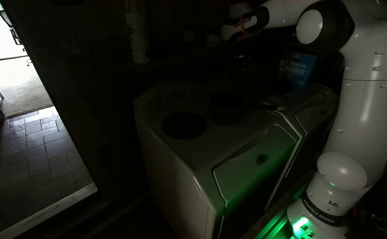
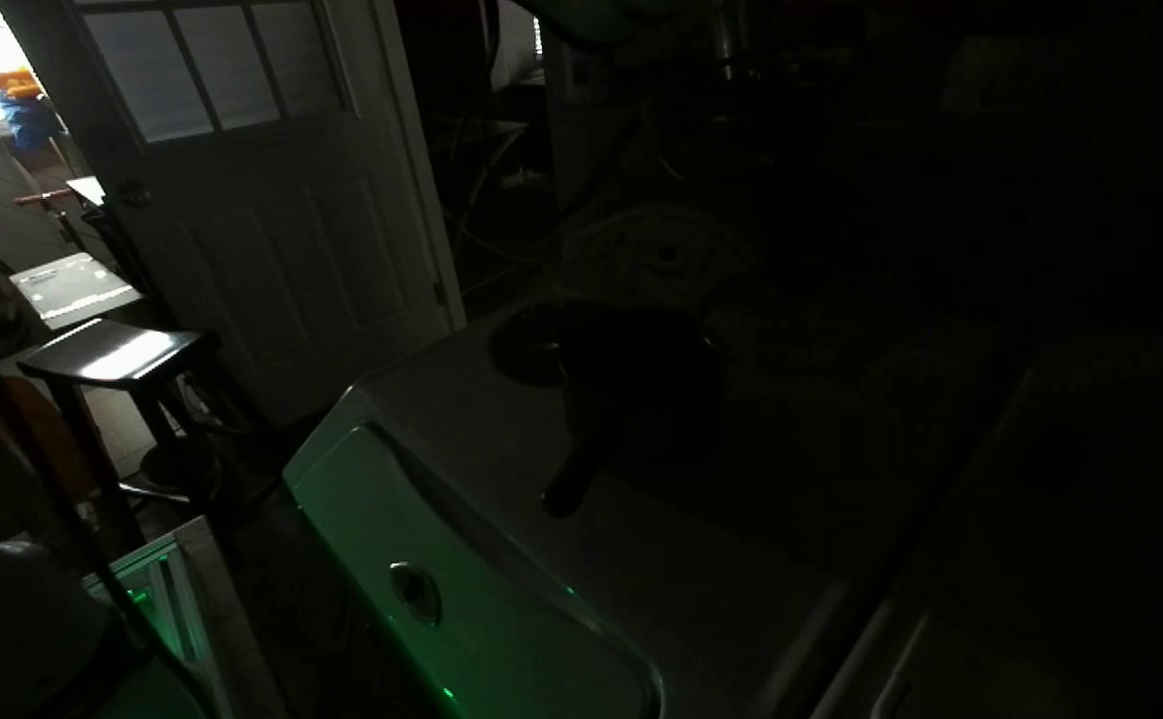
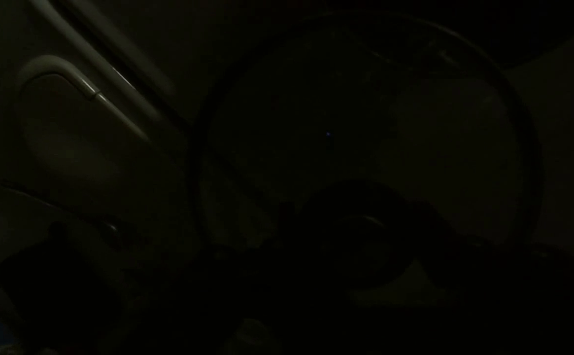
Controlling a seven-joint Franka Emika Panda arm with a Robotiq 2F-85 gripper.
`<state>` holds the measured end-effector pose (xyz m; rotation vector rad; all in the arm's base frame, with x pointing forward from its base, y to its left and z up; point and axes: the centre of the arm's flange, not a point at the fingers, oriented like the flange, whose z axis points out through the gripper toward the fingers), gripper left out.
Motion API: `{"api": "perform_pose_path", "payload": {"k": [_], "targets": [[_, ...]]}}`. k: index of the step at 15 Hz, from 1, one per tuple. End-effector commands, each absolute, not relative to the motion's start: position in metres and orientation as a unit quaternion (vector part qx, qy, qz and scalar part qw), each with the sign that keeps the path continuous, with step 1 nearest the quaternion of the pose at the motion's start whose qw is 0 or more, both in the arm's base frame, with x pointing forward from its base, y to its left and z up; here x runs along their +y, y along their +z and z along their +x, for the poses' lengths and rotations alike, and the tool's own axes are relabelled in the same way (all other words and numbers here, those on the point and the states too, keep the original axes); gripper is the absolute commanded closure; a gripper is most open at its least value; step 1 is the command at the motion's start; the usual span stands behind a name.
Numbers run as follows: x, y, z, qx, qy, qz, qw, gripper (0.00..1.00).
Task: Put the glass lid on the pot
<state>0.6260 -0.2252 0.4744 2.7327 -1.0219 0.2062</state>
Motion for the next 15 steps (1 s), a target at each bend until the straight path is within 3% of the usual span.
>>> {"api": "perform_pose_path", "payload": {"k": [1,15], "targets": [[-0.199,0.490,0.584,-0.307,0.076,0.942,0.110,0.66],[-0.120,0.452,0.552,-0.147,0.043,0.985,0.082,0.66]]}}
